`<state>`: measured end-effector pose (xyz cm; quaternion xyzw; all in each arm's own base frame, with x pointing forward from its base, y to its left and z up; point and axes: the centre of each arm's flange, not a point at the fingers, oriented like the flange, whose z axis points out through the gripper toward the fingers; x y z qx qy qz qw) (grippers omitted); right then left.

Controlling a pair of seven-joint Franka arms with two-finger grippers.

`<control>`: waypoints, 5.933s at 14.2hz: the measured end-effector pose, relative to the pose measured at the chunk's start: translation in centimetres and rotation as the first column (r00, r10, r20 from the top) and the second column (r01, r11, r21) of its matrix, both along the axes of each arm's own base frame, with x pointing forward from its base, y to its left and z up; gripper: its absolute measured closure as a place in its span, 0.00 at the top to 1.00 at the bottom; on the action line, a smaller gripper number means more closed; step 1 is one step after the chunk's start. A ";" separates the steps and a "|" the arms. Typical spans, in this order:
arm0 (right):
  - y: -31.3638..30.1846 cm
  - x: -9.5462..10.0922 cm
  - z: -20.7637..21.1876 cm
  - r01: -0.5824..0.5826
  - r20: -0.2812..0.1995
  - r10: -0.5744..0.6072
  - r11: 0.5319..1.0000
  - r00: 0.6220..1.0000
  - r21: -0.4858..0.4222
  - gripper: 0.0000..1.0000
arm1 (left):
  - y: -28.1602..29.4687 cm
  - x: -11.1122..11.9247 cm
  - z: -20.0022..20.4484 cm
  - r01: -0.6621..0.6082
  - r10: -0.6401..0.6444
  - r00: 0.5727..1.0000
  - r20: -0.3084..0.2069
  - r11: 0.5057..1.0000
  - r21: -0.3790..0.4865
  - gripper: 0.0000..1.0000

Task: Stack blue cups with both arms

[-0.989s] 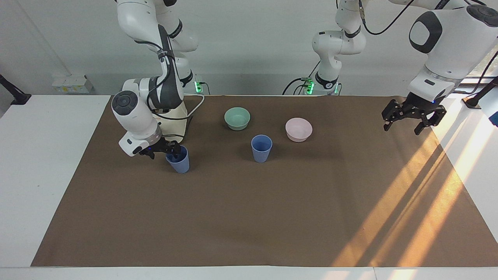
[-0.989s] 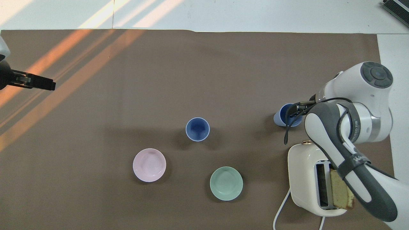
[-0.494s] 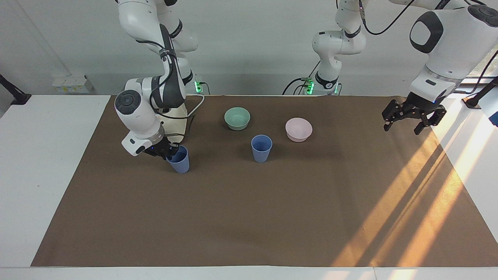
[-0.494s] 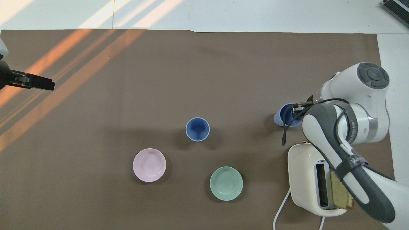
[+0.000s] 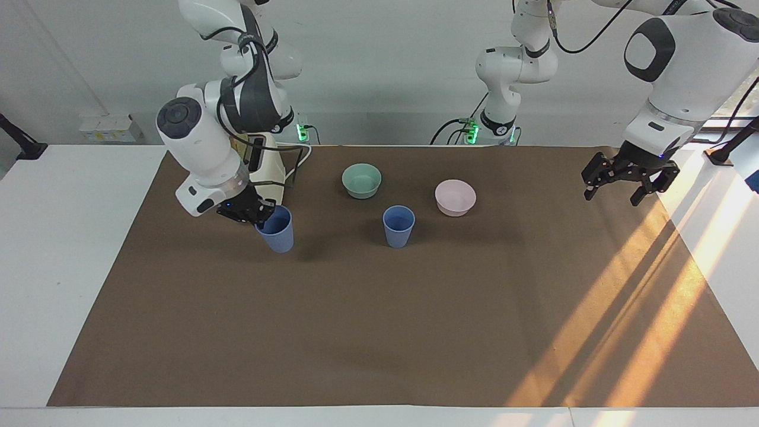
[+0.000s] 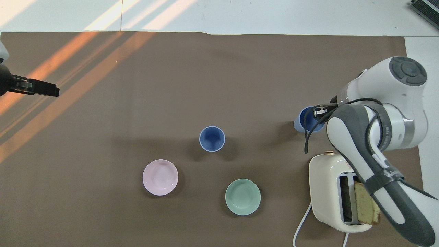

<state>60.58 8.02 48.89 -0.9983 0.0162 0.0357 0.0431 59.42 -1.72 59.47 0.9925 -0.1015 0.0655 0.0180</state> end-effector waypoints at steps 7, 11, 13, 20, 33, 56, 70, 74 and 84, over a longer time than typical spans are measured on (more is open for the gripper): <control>16.8 -3.3 9.1 0.087 0.081 -0.091 0.995 0.993 0.051 0.04 | 0.0 0.0 -0.1 0.001 -0.001 1.000 -0.005 1.000 0.000 1.00; 24.9 -6.0 8.6 0.078 0.076 -0.083 0.995 0.994 0.067 0.04 | -0.1 -0.3 -0.3 0.002 -0.002 1.000 -0.026 1.000 0.000 1.00; 26.8 -6.1 6.9 0.075 0.068 -0.079 0.995 0.995 0.069 0.04 | -0.1 -0.4 -0.4 0.003 -0.003 0.999 -0.043 1.000 0.001 1.00; 26.9 -4.9 1.4 0.089 0.021 -0.090 0.995 0.996 0.041 0.04 | 0.0 -2.3 0.7 0.006 -0.006 0.997 -0.078 1.000 -0.002 1.00; 27.3 -5.8 -1.6 0.081 -0.013 -0.081 0.996 0.997 0.022 0.10 | 0.1 -3.0 1.6 0.007 -0.007 0.998 -0.068 1.000 -0.004 1.00; -4.4 -6.2 17.6 -0.072 0.050 0.076 0.995 0.996 -0.070 1.00 | -0.3 -3.0 1.6 0.013 -0.013 0.998 -0.068 1.000 -0.004 1.00; -4.7 -5.5 14.6 -0.065 0.045 0.069 0.995 0.997 -0.070 1.00 | -0.4 -3.1 1.6 0.014 -0.015 0.998 -0.068 1.000 -0.004 1.00; -4.8 -5.5 14.6 -0.065 0.045 0.068 0.995 0.997 -0.070 1.00 | -0.3 -3.1 2.0 0.014 -0.014 0.998 -0.062 1.000 -0.005 1.00; -4.8 -5.5 14.6 -0.064 0.045 0.068 0.995 0.997 -0.070 1.00 | -0.2 -3.3 2.4 0.011 -0.011 0.998 -0.055 1.000 -0.005 1.00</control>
